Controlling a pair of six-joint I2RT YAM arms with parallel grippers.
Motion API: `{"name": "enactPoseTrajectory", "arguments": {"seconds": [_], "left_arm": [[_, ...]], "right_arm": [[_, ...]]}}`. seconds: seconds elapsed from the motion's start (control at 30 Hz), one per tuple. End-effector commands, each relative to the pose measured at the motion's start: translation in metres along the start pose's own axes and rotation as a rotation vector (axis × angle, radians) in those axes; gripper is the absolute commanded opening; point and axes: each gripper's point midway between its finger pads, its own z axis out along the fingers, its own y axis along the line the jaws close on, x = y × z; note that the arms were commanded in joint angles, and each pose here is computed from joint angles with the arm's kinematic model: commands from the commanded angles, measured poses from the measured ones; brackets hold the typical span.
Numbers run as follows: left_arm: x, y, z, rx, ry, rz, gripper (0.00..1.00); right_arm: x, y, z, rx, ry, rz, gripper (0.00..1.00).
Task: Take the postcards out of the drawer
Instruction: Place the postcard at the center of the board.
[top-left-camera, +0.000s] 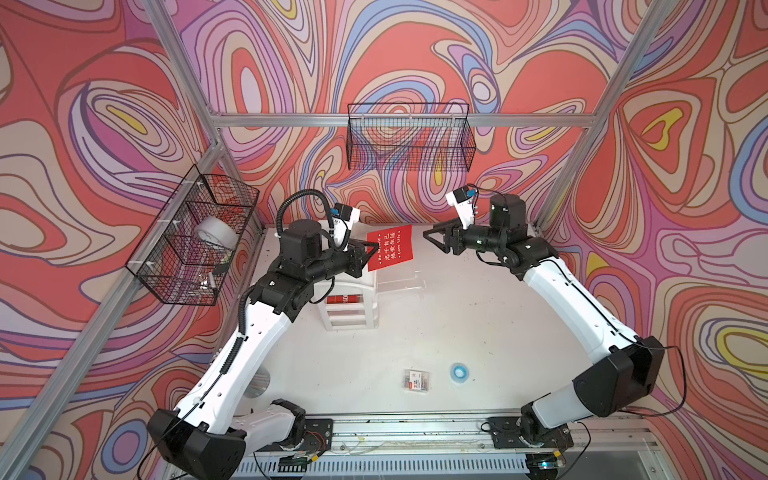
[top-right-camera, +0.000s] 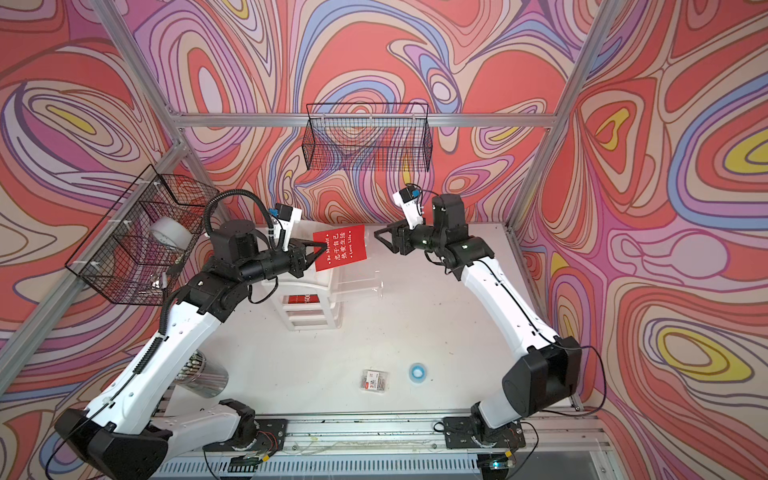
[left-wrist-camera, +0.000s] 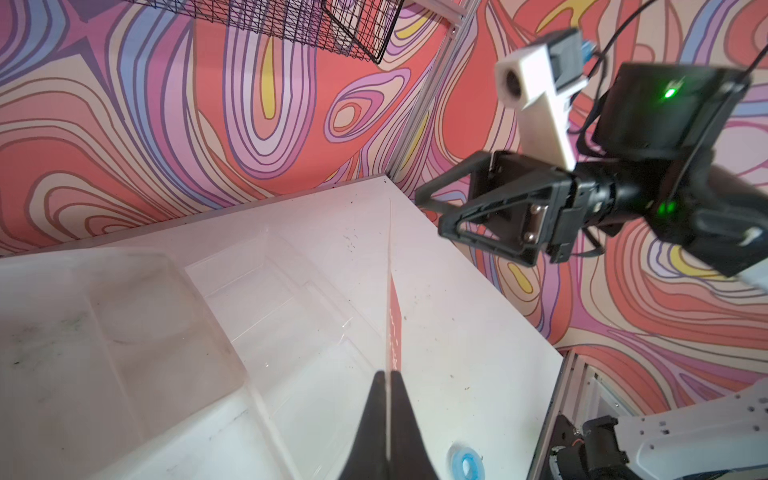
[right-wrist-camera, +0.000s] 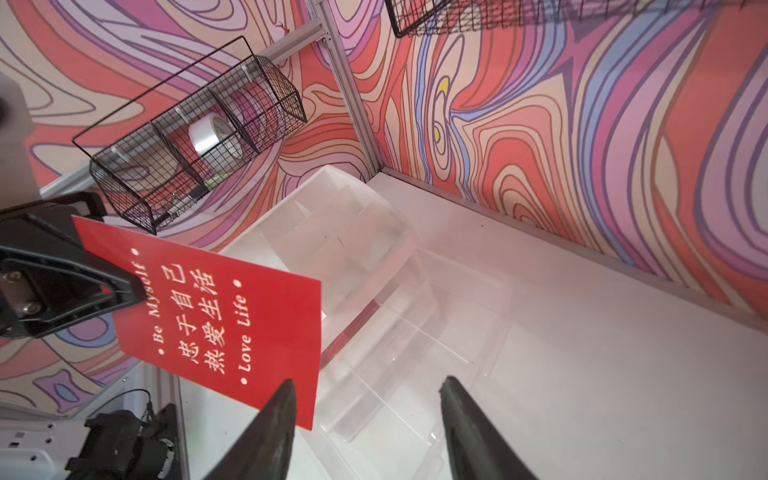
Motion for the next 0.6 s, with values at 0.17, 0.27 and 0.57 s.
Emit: {"name": "enactPoseTrajectory", "arguments": {"seconds": [0.17,0.27,0.57], "left_arm": [[-0.033,-0.025,0.004,0.131,-0.101,-0.085,0.00],[-0.032,-0.023,0.004,0.123,-0.101,-0.084,0.00],[-0.029,-0.027,0.011,0.173,-0.088,-0.089,0.00]], "right_arm": [[-0.023,0.018,0.000,-0.150,-0.145,0.111,0.62],[-0.021,0.021,-0.001,-0.166,-0.149,0.119,0.62],[-0.022,0.035,0.002,-0.279,-0.132,0.131,0.60]]}}
